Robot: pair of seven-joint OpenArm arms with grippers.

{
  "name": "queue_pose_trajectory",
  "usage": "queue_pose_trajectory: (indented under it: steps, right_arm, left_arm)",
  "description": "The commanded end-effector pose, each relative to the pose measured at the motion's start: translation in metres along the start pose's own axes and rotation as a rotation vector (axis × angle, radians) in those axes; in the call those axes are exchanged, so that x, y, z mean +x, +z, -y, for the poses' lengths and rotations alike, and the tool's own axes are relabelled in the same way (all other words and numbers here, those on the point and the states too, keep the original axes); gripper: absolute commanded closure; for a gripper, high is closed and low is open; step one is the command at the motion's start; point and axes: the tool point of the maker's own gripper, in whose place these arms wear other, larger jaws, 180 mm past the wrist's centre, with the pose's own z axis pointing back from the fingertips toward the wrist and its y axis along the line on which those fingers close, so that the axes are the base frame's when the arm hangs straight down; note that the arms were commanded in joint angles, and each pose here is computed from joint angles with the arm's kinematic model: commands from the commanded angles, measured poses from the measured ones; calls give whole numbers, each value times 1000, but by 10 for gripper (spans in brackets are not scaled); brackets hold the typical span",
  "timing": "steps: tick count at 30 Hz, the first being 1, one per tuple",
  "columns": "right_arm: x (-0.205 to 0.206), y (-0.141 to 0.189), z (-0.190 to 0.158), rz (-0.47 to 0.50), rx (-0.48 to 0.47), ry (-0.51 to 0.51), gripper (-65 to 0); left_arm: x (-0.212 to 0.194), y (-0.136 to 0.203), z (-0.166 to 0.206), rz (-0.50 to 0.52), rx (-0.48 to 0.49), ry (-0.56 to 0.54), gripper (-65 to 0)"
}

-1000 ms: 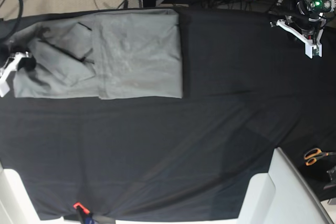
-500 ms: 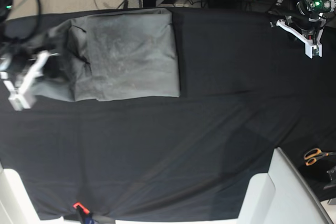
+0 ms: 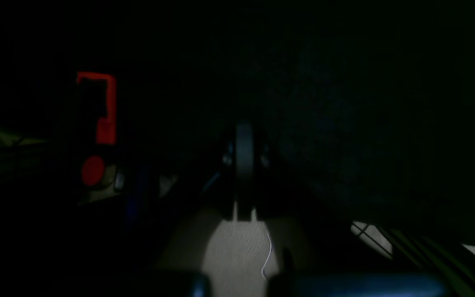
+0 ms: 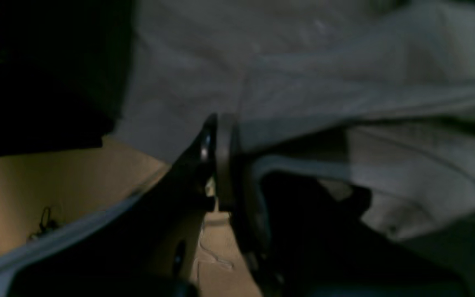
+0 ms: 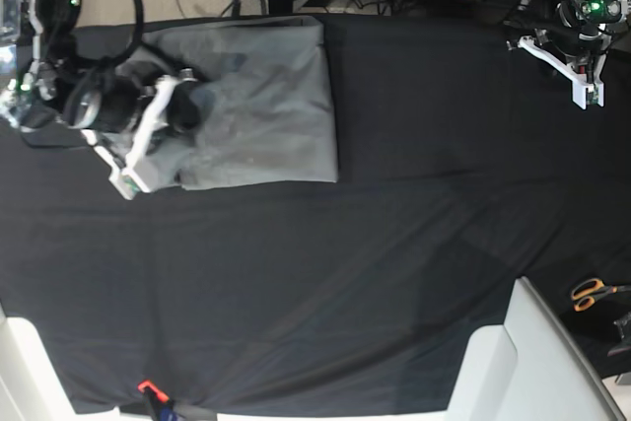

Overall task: Fold the T-shirt properly
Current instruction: 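Fold the held end over onto the shirt stack with the right gripper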

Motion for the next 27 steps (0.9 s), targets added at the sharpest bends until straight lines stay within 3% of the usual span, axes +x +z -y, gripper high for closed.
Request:
queue_pose_trajectory:
  steps: [1, 9, 16, 27]
  right_arm:
    - [11, 1, -9, 36, 27, 13, -6]
    - [16, -24, -51, -2, 103, 24, -6]
    - [20, -37, -49, 3, 4, 127, -6]
    - [12, -53, -43, -37, -1, 89, -8]
  left_arm:
    - [7, 3, -5, 25, 10, -12, 0]
    - [7, 3, -5, 24, 10, -11, 0]
    - [5, 3, -5, 20, 11, -9, 0]
    - [-12, -5, -11, -30, 19, 13, 0]
